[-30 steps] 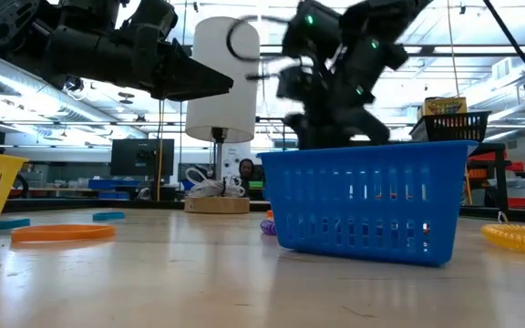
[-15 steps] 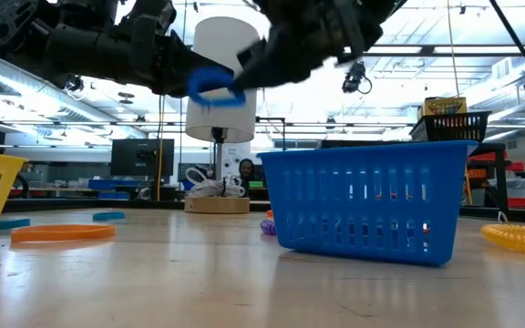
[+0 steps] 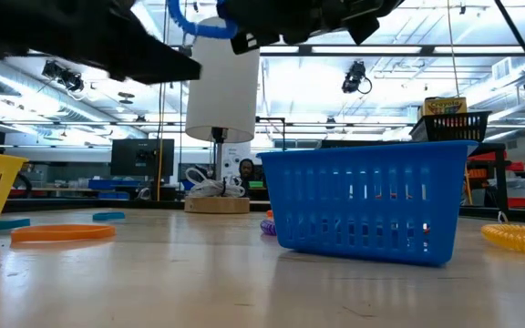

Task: Pick & Place Office Desk Supplies
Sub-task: Put the blue spring keychain into the yellow bin

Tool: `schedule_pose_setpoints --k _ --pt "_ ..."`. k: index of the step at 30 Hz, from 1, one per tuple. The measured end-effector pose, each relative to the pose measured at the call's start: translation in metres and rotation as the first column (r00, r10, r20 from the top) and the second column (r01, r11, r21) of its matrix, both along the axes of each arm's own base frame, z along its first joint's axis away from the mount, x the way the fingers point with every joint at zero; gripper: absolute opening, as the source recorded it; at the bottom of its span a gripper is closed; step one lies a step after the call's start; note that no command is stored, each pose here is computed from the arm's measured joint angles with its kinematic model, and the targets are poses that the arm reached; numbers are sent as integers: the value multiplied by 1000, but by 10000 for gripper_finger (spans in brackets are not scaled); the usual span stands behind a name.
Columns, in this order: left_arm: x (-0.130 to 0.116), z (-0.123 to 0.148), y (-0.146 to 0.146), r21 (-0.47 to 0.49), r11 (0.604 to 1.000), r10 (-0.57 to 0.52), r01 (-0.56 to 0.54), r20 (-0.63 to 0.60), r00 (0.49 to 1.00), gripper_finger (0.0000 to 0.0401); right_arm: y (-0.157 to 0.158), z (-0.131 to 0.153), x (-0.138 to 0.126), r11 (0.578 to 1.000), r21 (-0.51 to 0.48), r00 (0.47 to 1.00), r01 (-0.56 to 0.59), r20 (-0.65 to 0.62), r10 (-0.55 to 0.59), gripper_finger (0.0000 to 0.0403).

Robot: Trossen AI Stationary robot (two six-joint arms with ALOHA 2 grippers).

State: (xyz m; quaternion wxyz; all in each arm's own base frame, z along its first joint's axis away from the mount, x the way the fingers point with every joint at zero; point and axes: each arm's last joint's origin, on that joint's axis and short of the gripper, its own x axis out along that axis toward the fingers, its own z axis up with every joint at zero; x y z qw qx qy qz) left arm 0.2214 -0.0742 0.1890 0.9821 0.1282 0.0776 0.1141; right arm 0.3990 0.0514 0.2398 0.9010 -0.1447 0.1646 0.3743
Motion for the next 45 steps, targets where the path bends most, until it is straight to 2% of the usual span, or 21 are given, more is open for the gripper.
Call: schedule_pose_setpoints --k 5,12,14,18,20,28,35,41,45 --pt "-20 3 -19 -23 1000 -2 1 -46 999 225 10 0 -1 1000 3 1000 -30 0 30 1" --pt "-38 7 -43 -166 970 -184 177 -30 982 211 8 -3 5 1000 8 999 -18 45 17 1" --pt "-37 7 -46 -183 960 -218 212 -13 976 210 7 -8 11 1000 15 997 -18 74 17 1" --pt "-30 4 -44 -168 966 -201 197 -4 980 210 5 -19 21 998 59 997 -34 67 30 1" --pt "-26 1 -43 -168 961 -226 221 -9 974 210 5 -21 24 998 60 998 -32 64 29 1" --pt "-13 -9 -43 -201 910 -375 364 -20 927 210 4 -20 25 998 57 998 -6 68 2 1" --pt "-16 -9 -50 -206 881 -437 425 -13 899 210 0 -21 26 999 42 997 28 67 -31 0" --pt "-16 -9 -50 -220 879 -435 423 -5 901 210 -2 -21 27 997 28 995 66 71 -68 0" --pt "-15 -6 -47 -201 916 -349 346 21 937 210 -2 -20 27 997 31 995 66 78 -68 0"
